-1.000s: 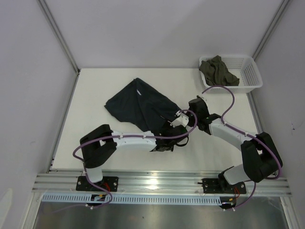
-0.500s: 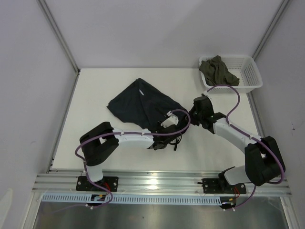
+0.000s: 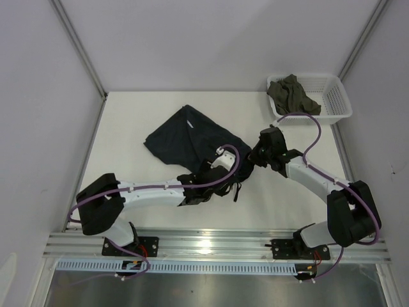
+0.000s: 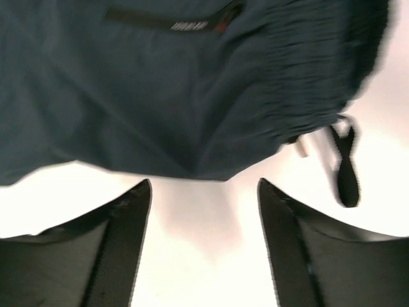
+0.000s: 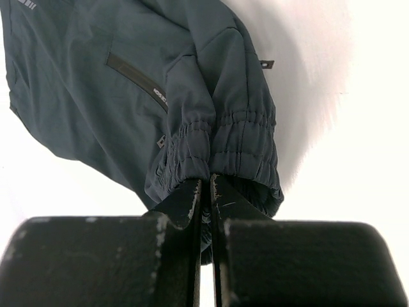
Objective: Fold and stack the shorts
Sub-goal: Fold the shorts
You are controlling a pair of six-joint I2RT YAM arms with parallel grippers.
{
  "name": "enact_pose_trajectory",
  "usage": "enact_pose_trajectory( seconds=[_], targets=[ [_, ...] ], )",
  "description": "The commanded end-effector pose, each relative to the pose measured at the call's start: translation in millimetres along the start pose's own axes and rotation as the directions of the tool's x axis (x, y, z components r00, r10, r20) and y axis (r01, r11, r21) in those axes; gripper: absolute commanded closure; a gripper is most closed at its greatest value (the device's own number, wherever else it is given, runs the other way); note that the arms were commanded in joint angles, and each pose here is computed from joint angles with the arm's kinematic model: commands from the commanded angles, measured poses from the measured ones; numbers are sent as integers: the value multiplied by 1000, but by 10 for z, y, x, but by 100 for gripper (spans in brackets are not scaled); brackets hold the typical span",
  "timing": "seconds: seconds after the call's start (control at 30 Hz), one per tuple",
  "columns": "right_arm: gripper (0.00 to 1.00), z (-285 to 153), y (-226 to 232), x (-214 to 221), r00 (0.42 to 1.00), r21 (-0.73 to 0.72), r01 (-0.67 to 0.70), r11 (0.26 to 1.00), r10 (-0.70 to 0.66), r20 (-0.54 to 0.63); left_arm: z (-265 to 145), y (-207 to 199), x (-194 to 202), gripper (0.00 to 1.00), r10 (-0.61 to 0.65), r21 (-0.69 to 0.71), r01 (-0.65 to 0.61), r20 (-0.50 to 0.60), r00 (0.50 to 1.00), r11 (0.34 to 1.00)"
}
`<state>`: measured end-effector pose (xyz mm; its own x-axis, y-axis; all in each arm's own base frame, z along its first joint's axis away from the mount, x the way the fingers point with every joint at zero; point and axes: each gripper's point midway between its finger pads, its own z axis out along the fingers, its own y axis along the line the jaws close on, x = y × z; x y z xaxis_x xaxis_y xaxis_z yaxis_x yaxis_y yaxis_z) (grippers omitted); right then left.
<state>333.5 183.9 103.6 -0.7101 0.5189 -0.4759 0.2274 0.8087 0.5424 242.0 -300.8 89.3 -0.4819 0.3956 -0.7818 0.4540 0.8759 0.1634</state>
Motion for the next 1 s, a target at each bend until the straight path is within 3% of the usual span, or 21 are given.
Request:
enact_pose_trajectory(
  seconds=[0.0,0.1,0.53,0.8,0.97],
  targets=[
    [100,-10,235,-155,1000,-61,8,998,-6,29,2,-227,-183,23,20,80,-25,68,998,996],
    [100,-5,250,-159,1000,-64,7,998,-5,30,5,-383,-217,14,5,140,-16,84,996,990],
    [100,26,187,-100,1000,-52,4,999,-2,21,4,-657,-665,3,-122,241,78,173,977,967],
    [100,32,184,-21,1000,-69,2,998,-2,-5,200,-534,-772,2,-193,181,168,128,973,969],
    [100,36,188,-21,1000,-71,3,997,-4,-5,348,-556,-684,2,-160,138,150,67,985,979]
  ],
)
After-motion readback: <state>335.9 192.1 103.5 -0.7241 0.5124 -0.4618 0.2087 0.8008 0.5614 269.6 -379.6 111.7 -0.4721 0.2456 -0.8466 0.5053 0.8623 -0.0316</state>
